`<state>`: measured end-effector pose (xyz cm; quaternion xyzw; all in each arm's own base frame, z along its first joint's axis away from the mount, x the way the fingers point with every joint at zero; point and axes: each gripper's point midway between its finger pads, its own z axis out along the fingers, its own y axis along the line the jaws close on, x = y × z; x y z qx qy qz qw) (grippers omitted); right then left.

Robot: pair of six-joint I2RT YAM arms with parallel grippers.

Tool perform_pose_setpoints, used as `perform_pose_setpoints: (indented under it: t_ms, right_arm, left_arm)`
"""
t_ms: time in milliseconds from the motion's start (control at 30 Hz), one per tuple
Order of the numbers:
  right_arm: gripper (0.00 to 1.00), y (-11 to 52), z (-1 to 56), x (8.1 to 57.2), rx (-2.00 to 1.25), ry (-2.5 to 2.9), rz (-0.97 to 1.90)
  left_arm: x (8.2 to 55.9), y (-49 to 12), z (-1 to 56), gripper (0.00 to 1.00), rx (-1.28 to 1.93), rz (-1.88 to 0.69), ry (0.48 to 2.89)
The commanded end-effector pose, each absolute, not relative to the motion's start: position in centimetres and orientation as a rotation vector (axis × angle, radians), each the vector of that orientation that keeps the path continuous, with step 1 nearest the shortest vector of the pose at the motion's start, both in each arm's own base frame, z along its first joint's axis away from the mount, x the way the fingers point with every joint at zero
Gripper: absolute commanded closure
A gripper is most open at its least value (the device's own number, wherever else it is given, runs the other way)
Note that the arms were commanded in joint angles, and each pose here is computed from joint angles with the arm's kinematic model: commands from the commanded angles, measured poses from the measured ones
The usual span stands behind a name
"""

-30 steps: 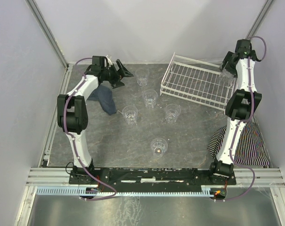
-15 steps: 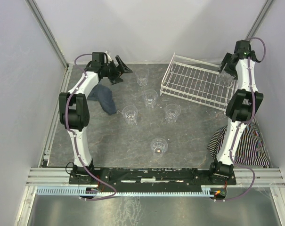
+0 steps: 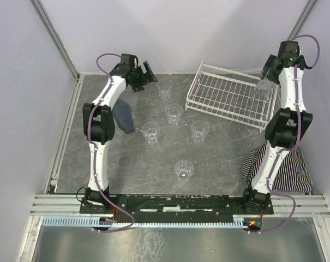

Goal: Load the cups into the dish rack

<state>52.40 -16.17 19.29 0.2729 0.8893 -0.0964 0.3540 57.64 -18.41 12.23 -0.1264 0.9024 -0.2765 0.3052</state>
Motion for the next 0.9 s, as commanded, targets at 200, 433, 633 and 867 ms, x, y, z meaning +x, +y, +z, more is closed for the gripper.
perform_pose_setpoints:
  t_ms: [200, 433, 633, 867]
  right_arm:
    - [0.10, -18.5, 25.0, 50.2, 0.747, 2.151, -0.297]
    - [0.10, -19.4, 25.6, 49.0, 0.792, 2.121, -0.259]
    - [0.11, -19.4, 25.6, 48.5, 0.803, 2.117, -0.233]
    - [0.11, -19.4, 26.1, 48.0, 0.808, 2.105, -0.225]
  left_arm:
    - [59.7, -21.1, 13.4, 0.00, -0.137, -0.425, 2.310]
    - [59.5, -20.9, 12.6, 0.05, -0.130, -0.295, 2.324]
    - [59.7, -20.2, 11.8, 0.12, -0.137, -0.238, 2.329]
    - [60.2, -20.1, 10.1, 0.37, -0.132, -0.208, 2.342]
